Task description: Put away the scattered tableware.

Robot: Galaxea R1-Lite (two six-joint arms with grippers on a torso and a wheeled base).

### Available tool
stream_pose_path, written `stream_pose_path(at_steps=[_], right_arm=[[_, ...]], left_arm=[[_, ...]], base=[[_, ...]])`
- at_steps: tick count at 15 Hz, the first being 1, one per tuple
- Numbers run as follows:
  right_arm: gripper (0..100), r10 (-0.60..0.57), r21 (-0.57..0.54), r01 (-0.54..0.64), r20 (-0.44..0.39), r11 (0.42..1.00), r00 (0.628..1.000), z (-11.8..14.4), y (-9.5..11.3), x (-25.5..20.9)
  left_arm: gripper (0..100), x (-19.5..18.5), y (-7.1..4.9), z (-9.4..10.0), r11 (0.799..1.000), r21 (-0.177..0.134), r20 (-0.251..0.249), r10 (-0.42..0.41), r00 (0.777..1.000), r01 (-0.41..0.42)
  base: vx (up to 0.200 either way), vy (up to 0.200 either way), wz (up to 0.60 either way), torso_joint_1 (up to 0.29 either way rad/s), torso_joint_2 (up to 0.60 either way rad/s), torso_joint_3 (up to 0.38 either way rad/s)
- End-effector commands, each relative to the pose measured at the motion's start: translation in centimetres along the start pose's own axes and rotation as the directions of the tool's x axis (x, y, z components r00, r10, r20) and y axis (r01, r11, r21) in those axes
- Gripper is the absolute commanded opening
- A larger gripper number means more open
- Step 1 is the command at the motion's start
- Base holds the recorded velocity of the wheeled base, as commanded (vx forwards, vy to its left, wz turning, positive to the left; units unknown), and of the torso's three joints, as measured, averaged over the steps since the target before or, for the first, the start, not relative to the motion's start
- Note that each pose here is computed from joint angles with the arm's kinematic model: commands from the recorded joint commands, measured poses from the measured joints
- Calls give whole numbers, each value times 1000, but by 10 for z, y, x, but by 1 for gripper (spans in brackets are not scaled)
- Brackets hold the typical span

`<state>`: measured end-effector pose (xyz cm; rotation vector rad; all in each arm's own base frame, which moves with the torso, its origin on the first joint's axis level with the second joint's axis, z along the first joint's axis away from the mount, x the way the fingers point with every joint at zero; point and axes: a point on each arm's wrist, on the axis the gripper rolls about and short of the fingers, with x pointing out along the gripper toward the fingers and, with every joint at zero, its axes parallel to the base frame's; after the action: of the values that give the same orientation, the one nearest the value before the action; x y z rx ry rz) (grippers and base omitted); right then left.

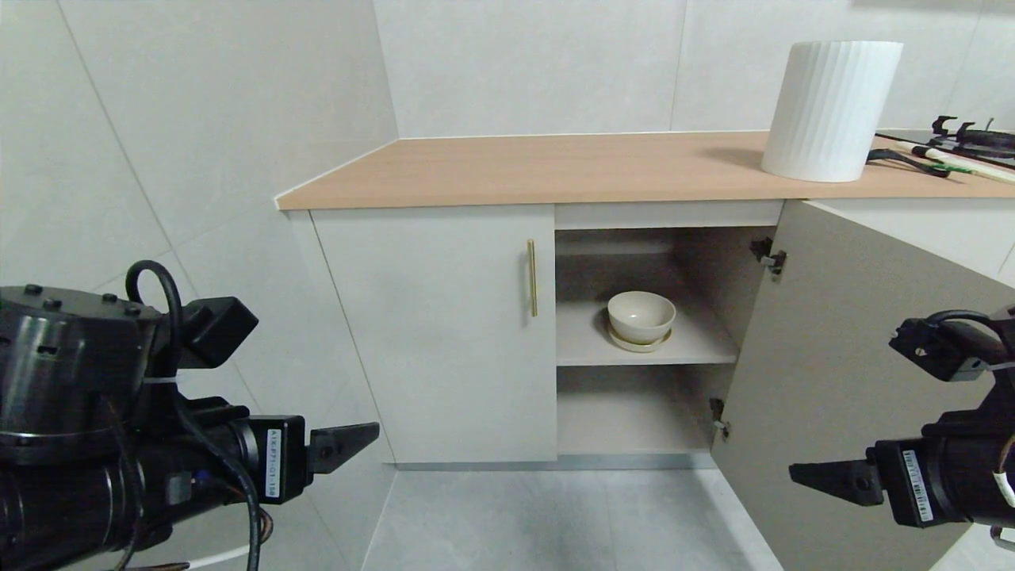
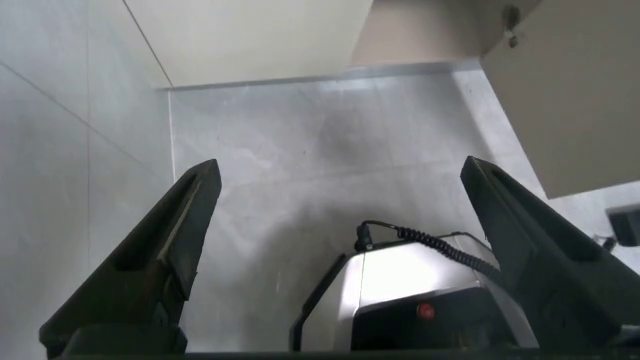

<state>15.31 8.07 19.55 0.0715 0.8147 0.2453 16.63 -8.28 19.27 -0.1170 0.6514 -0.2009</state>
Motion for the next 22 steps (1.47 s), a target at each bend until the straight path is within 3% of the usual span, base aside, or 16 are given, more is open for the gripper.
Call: stream_pose_path(at_steps=[1,5,7,8,10,17,19,22], right_arm=[[100,-2,-2,2,-6,1000,1000,0,0,1],[100,-4,-15,4,-8,1000,1000,-2,-1,0],[100,-20,-23,19,-48,1000,999,-5,-2,-5],[100,-22,-33,20,-54,999,998,-5,-3,-7],[100,-44,-114,32,-110,993,993,-13,-7,-22],[100,-131,-260,73,-217,963,967,-33,-18,-48],[100,-163,-279,97,-222,955,961,-36,-20,-52],[100,-249,-243,208,-156,948,956,-31,-27,-61]], left_arm=[[100,1,0,-1,1000,0,-4,0,1000,0],[100,1,0,-1,1000,2,-9,2,1000,-1],[100,1,0,-2,1000,5,-10,1,1000,-1],[100,2,0,-2,1000,6,-9,3,1000,-3],[100,2,1,-5,999,41,-19,8,1000,-8],[100,2,1,-5,999,41,-17,8,1000,-7],[100,2,1,-4,999,41,-16,7,1000,-7],[100,2,1,-5,999,41,-19,8,1000,-8]], base=[[0,0,0,0,0,0],[0,0,0,0,0,0],[0,0,0,0,0,0],[0,-200,0,2,-2,7],[0,-200,0,2,0,2],[0,-200,0,4,0,3],[0,-200,0,-2,5,5],[0,-133,0,2,-2,2]])
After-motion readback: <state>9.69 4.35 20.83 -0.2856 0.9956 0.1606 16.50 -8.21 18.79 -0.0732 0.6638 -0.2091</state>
